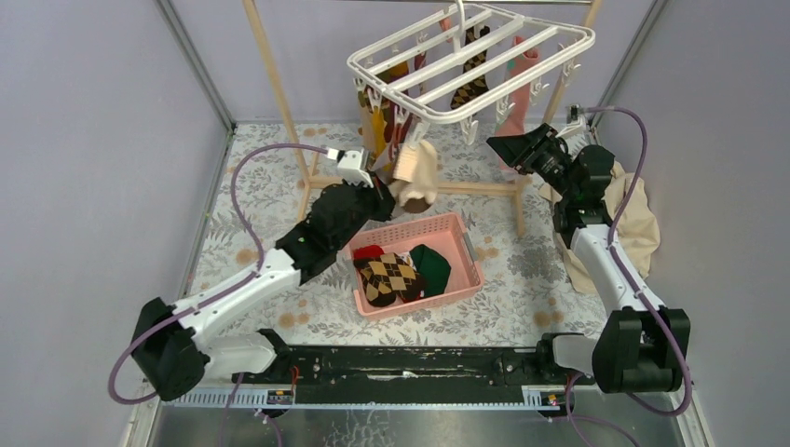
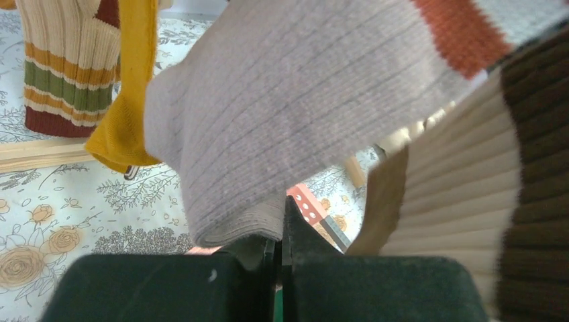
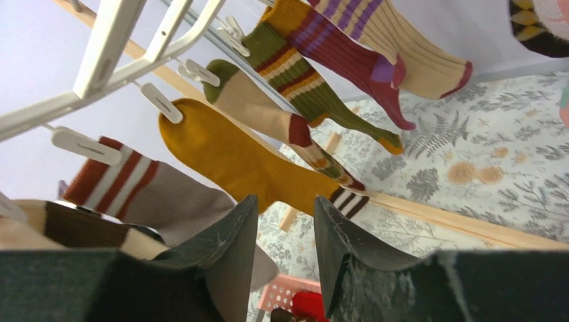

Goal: Remove the socks clipped to the hanger
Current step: Adjust the hanger on the clothesline.

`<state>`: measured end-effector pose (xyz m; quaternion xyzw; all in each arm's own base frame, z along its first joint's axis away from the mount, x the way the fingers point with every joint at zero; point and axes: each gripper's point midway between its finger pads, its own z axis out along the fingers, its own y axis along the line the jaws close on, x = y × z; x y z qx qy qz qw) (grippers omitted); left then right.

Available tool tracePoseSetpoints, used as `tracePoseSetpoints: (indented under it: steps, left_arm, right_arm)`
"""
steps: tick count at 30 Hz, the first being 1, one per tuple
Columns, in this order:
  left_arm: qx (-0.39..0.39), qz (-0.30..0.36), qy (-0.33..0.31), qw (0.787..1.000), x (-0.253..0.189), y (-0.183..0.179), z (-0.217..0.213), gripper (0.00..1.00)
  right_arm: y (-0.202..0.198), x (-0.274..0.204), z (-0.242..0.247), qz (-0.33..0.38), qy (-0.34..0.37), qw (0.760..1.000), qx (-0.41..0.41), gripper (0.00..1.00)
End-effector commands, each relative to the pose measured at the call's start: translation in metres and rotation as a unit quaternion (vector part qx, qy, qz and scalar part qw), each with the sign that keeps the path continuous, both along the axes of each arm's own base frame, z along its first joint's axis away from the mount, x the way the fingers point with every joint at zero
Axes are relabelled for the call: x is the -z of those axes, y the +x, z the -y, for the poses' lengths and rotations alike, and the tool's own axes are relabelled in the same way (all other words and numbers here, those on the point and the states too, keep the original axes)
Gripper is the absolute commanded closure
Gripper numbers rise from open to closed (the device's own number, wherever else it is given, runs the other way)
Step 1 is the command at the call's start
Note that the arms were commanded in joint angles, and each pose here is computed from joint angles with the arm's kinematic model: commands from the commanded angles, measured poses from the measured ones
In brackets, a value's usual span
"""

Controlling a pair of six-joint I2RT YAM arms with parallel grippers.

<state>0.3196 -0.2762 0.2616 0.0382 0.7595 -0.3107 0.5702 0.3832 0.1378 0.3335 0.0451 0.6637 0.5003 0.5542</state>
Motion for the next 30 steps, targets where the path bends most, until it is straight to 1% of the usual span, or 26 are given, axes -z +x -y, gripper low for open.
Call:
tracePoseSetpoints:
  steps: [1, 2, 4, 11, 14, 19, 24, 26, 28, 30]
  left_arm:
    - [-0.007, 0.004, -0.009, 1.0, -0.019, -0.019, -0.014, 1.0]
    - [-0.01, 0.006, -0.012, 1.0, -0.023, -0.022, -0.018, 1.0]
    - [-0.015, 0.011, -0.018, 1.0, -0.03, -0.028, -0.025, 1.0]
    - [-0.041, 0.03, -0.032, 0.998, -0.049, -0.042, -0.051, 1.0]
    - [-0.046, 0.029, -0.023, 0.998, -0.048, -0.046, -0.057, 1.0]
    - [-0.052, 0.035, -0.018, 0.998, -0.048, -0.048, -0.063, 1.0]
    - [-0.061, 0.042, -0.011, 0.997, -0.047, -0.046, -0.067, 1.0]
    - [-0.067, 0.046, -0.012, 0.997, -0.05, -0.047, -0.071, 1.0]
    - [-0.077, 0.05, -0.012, 0.996, -0.053, -0.048, -0.078, 1.0]
    - [-0.096, 0.053, -0.008, 0.994, -0.055, -0.049, -0.088, 1.0]
  right_arm:
    - [-0.017, -0.004, 0.01, 0.004, -0.047, 0.998, 0.029, 0.56]
    - [-0.02, 0.001, 0.012, -0.008, -0.054, 0.998, 0.034, 0.55]
    - [-0.028, 0.001, 0.013, -0.009, -0.065, 0.997, 0.039, 0.55]
    - [-0.065, -0.029, -0.005, 0.017, -0.068, 0.997, 0.013, 0.56]
    - [-0.083, -0.044, -0.024, 0.027, -0.072, 0.997, -0.018, 0.58]
    - [-0.127, -0.077, -0.062, 0.053, -0.077, 0.991, -0.092, 0.6]
    - [-0.162, -0.12, -0.085, 0.082, -0.051, 0.981, -0.167, 0.6]
    - [-0.174, -0.143, -0.09, 0.106, -0.035, 0.975, -0.193, 0.59]
    - [-0.178, -0.154, -0.091, 0.116, -0.032, 0.972, -0.201, 0.59]
    - [-0.176, -0.16, -0.089, 0.125, -0.039, 0.973, -0.19, 0.58]
